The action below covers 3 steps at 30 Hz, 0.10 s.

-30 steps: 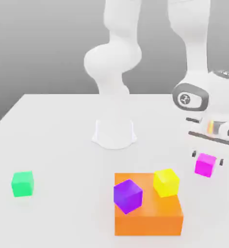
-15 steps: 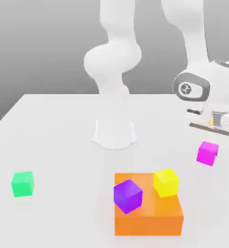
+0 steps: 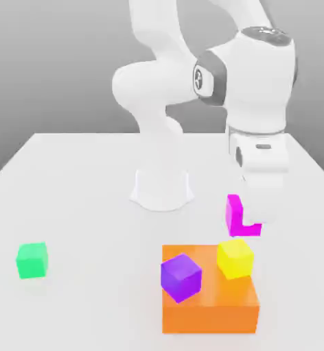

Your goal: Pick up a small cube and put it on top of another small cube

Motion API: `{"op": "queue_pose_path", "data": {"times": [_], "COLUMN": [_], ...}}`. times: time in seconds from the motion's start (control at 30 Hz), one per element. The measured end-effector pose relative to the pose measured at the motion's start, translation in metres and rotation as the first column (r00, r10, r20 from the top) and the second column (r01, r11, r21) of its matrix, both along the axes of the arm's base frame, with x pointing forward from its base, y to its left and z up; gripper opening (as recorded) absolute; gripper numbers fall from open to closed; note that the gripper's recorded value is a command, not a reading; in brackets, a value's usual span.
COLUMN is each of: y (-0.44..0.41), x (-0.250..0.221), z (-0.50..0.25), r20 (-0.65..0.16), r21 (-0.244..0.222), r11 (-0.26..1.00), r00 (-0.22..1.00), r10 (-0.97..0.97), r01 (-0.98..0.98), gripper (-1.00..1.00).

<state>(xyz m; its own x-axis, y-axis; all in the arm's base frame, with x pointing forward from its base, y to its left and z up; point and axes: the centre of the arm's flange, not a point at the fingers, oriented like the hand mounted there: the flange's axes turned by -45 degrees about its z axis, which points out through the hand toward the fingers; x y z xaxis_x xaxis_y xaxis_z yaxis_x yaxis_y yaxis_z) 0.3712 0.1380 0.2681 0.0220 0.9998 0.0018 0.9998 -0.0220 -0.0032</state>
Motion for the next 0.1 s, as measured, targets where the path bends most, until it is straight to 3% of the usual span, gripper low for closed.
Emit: {"op": "queue_pose_path", "data": {"times": [0.03,0.1], "y": [-0.0008,-0.0008], "x": [-0.0003,-0.0003], "z": [-0.0088,-0.0088], "r20": [0.001,0.001], "r21": [-0.001,-0.001], "r11": [1.0,1.0], "r00": [1.0,1.0], "r10": [-0.002,-0.002], "r01": [0.002,0.002], "gripper": [1.0,1.0]}}
